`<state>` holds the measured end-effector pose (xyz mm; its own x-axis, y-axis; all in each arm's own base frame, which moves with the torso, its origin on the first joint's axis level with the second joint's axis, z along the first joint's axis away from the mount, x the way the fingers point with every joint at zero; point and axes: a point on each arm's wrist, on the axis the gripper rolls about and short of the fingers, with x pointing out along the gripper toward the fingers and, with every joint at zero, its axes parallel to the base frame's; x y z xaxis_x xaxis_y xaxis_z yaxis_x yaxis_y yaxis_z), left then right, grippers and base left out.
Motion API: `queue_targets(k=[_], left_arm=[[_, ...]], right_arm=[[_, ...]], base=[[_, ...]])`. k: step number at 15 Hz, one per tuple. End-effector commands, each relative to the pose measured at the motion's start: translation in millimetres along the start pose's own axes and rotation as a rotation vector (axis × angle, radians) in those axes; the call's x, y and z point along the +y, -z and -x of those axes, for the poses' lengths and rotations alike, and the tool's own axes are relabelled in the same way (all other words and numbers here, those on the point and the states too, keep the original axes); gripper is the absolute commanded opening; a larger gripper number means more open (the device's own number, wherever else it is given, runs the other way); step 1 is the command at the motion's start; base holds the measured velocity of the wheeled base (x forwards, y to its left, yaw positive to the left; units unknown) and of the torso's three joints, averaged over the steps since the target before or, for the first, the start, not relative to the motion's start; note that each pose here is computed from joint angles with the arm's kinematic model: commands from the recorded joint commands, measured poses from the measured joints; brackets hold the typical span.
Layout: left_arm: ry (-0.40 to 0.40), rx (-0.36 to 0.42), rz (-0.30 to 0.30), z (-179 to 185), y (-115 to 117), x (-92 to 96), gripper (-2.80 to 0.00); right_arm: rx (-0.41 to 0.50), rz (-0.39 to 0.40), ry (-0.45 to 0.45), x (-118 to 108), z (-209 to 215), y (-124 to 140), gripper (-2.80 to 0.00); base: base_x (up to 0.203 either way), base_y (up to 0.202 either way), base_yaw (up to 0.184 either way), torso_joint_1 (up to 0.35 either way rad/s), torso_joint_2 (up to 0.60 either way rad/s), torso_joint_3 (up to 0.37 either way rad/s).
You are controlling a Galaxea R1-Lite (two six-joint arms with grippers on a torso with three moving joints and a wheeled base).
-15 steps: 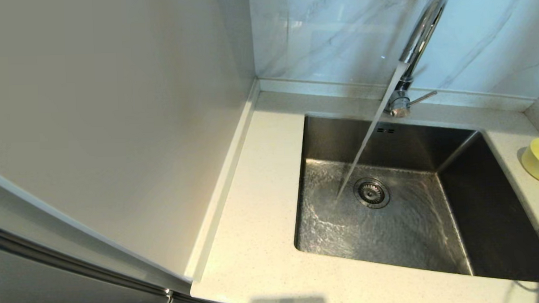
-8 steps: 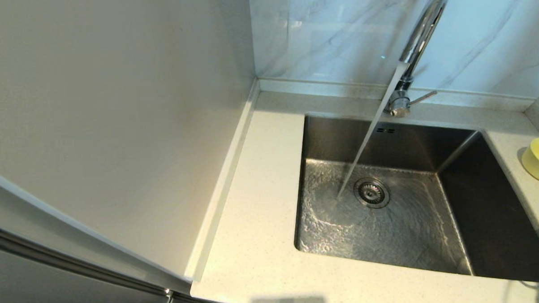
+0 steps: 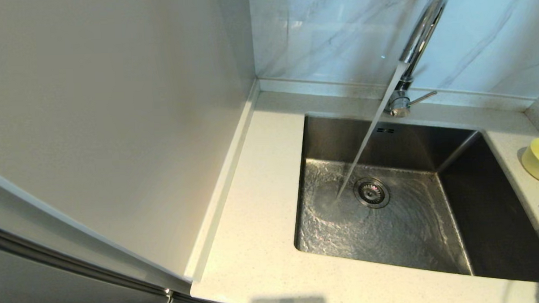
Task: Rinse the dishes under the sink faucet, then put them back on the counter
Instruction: Place the chopsticks on the table, then pick up the bowl
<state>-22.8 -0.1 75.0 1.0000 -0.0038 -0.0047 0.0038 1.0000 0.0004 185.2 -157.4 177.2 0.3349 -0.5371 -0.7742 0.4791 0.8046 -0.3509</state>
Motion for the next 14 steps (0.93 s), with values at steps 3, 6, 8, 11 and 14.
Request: queue_targets(k=[3,6,8,11,14], left_arm=[[0.001,0.000,0.000,0,0,0.0,-2.80],[0.000,0.000,0.000,0,0,0.0,-2.80],[-0.001,0.000,0.000,0,0,0.0,-2.80],[-0.001,0.000,0.000,0,0,0.0,-2.80],[-0.001,0.000,0.000,0,0,0.0,-2.80]], right_arm=[[-0.177,0.072,-0.008,-9,31,-27,0.00],[-0.243,0.212,-0.035,1,41,-39,0.00],[-0.299,0.297,-0.050,10,49,-54,0.00],[-0.350,0.358,-0.083,26,52,-74,0.00],[-0.344,0.404,-0.091,34,37,-90,0.00]], base=[[0.000,0.000,0.000,0.000,0.00,0.000],[0.000,0.000,0.000,0.000,0.00,0.000],[0.000,0.000,0.000,0.000,0.00,0.000],[0.000,0.000,0.000,0.000,0.00,0.000],[0.000,0.000,0.000,0.000,0.00,0.000]])
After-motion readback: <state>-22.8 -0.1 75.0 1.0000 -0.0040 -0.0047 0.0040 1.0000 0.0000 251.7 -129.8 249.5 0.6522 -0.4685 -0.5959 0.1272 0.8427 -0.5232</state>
